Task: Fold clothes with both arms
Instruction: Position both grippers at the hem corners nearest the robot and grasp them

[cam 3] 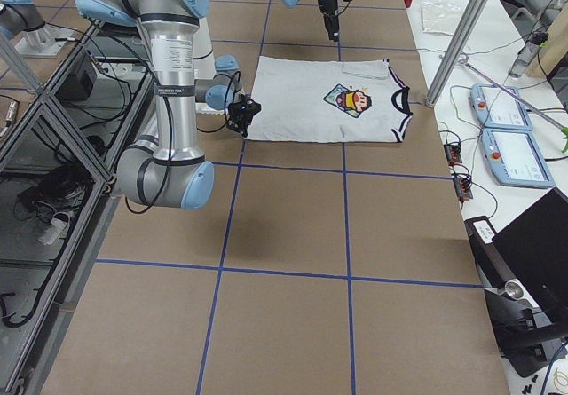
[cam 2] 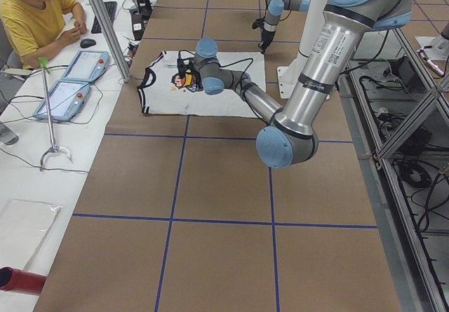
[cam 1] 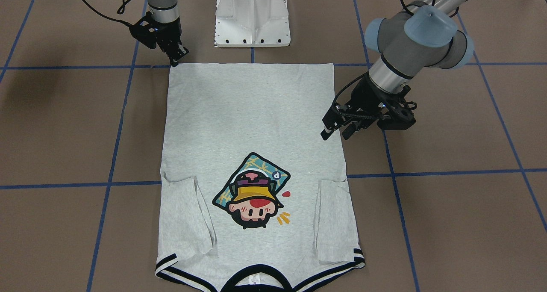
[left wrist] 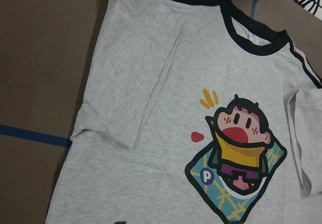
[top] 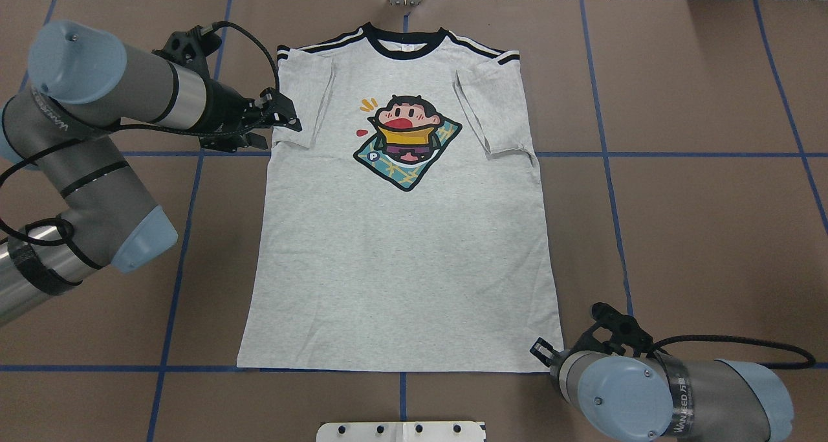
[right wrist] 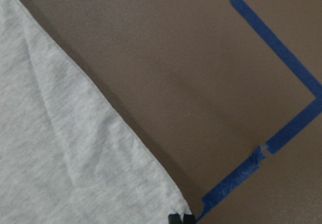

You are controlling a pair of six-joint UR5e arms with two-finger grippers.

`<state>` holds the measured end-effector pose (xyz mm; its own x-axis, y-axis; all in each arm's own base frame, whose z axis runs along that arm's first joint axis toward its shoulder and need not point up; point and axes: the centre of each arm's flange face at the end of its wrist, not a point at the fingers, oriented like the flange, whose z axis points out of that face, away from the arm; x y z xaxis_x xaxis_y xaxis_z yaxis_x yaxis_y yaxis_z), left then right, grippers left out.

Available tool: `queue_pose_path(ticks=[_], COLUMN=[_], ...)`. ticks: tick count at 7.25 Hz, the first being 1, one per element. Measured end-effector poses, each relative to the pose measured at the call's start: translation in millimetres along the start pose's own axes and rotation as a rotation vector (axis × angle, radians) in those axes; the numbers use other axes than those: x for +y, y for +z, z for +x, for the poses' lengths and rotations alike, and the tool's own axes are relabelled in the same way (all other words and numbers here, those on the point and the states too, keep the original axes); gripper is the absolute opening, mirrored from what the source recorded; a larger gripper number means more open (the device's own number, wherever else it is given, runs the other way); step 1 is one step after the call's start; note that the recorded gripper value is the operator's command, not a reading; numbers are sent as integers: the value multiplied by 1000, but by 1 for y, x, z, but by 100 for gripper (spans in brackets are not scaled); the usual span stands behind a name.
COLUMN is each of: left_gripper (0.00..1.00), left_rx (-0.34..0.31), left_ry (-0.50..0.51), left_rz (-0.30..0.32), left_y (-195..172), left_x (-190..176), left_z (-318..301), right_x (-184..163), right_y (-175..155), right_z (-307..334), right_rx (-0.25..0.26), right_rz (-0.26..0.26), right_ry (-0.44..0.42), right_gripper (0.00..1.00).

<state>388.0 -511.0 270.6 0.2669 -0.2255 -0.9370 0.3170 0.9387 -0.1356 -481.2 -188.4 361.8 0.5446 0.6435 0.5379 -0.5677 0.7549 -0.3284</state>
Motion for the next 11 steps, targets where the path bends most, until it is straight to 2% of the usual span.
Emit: queue_pose_path(ticks=[2, 3, 5, 7, 9, 11], left_gripper=[74, 74, 73, 72, 72, 70], left_rx=[-8, -35, -125, -205, -259, -315], left_ry=[-92, -105, -119, -170, -191, -198], left_rz=[-30, -39, -40, -32, -35, -37], left_y=[4, -7, -20, -7, 7, 16], left_x=[64, 101, 160, 212, 245, 259], left_z=[5, -6, -60, -99, -112, -119], right_x=[-8, -15, -22, -22, -19, -17], right_y=[-11, -16, -23, -27, -31, -31], right_z=[-5, -8, -12, -15, -17, -18], right_rx=[-1, -6, -17, -22, -22, -19], right_rz=[-28, -38, -43, -49, -72, -79], right_ry=[15, 25, 29, 28, 29, 32], right_gripper=[0, 0, 0, 0, 0, 0])
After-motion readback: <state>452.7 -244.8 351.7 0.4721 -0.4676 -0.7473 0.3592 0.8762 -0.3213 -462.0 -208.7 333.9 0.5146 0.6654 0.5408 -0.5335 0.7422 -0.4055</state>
